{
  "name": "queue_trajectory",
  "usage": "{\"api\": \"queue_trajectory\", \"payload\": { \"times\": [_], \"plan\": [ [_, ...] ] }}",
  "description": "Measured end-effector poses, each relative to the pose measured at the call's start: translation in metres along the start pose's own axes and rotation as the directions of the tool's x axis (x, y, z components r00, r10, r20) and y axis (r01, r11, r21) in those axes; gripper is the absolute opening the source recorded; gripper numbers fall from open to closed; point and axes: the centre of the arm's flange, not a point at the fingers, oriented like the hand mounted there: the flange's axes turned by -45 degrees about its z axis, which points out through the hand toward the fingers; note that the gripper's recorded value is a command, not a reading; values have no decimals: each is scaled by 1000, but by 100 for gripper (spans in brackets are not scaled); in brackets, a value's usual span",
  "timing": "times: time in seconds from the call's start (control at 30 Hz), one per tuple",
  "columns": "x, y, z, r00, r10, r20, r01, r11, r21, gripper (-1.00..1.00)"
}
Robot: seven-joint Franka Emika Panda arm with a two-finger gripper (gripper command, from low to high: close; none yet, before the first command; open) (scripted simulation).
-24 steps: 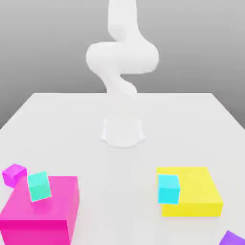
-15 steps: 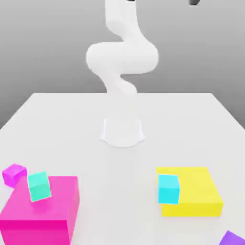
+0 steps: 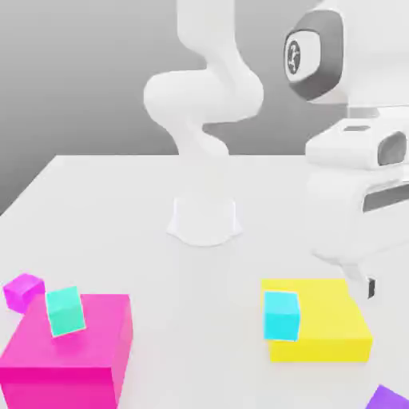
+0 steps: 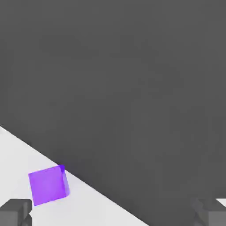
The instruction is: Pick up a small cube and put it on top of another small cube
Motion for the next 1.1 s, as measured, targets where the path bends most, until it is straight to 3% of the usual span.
{"api": "queue_trajectory", "payload": {
  "times": [0.23,0.37,0.4,0.6,0.77,1.1],
  "plan": [
    [-6,-56,124,975,-172,139,162,983,81,0],
    [-16,-67,188,968,-196,156,183,979,94,0],
    [-19,-68,199,968,-197,157,184,978,95,-100],
    [-20,-69,205,967,-198,158,185,978,96,-100],
    [-12,-62,150,969,-191,159,177,980,93,-100],
    [-141,143,46,929,314,196,-310,949,-52,-100]
  ]
}}
